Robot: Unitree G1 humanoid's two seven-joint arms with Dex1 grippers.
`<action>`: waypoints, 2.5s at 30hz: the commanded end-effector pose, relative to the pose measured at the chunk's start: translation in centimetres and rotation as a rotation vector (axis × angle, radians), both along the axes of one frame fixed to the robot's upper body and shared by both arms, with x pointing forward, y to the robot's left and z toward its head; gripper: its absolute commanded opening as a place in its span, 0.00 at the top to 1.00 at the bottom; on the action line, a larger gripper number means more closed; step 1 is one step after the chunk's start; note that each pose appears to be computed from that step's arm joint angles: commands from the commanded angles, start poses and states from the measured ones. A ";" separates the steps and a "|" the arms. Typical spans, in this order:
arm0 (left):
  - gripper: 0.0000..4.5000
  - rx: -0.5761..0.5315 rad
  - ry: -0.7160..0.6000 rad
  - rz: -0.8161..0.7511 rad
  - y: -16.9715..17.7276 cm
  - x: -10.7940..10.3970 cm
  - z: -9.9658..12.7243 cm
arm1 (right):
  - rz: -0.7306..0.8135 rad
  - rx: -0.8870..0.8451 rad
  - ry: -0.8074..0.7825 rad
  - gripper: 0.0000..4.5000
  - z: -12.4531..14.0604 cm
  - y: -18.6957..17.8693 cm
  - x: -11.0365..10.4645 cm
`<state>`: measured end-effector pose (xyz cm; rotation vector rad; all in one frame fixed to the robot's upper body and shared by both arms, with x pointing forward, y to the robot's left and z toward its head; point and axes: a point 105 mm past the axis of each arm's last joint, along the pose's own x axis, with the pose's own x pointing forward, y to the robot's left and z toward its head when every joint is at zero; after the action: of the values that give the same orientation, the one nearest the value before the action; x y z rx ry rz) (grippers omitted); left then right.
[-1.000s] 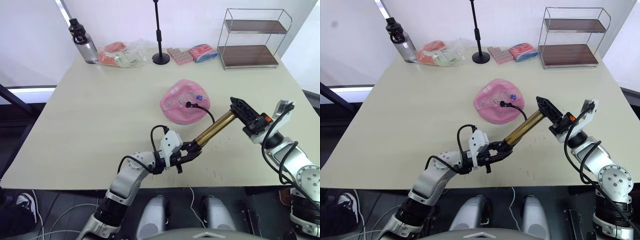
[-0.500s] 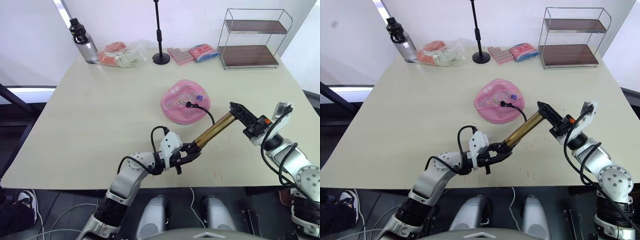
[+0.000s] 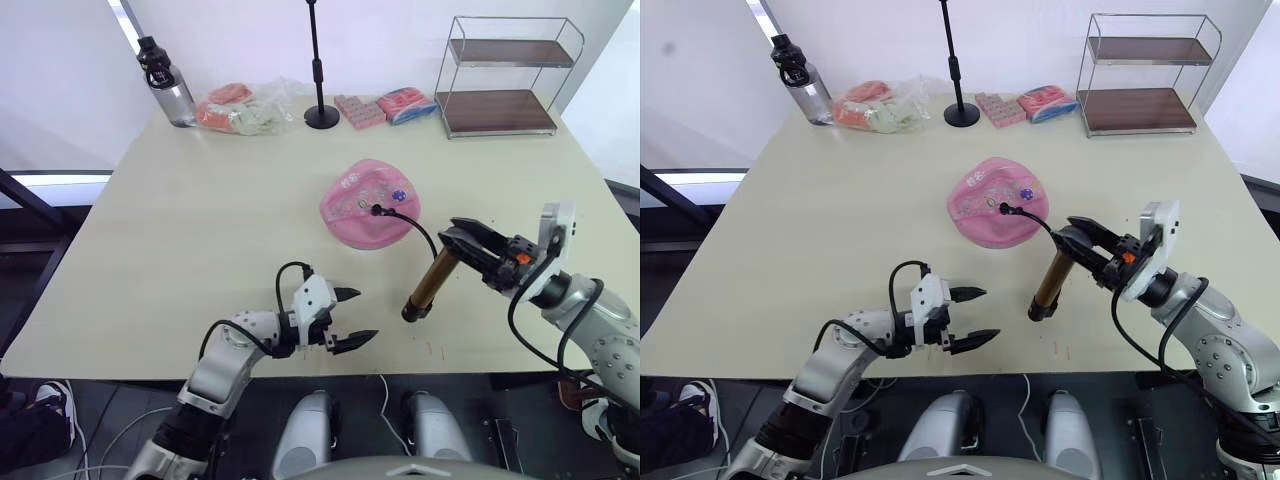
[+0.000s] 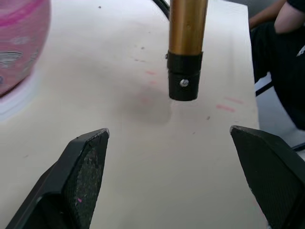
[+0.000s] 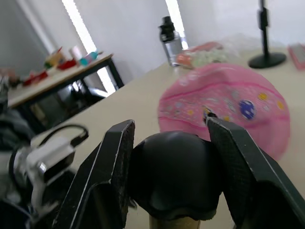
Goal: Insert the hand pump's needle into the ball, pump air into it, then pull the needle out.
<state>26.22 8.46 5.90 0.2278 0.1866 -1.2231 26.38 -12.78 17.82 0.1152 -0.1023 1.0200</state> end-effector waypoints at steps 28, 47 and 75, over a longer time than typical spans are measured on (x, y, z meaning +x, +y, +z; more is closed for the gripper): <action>0.03 -0.004 -0.035 -0.187 -8.2 3.5 -1.8 | 0.080 -0.124 -0.154 0.58 -0.8 0.0 0.7; 0.25 0.030 -0.013 -0.174 -12.3 4.6 -3.5 | 0.057 -0.145 -0.138 0.58 -0.7 -0.5 0.8; 0.76 0.092 0.039 -0.209 -12.3 3.3 -6.5 | 0.046 -0.072 -0.306 0.58 8.3 -2.3 -1.5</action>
<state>30.39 -4.41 1.53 0.3028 0.1663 -1.4232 25.80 -14.50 23.43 -0.0404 -0.2229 1.1068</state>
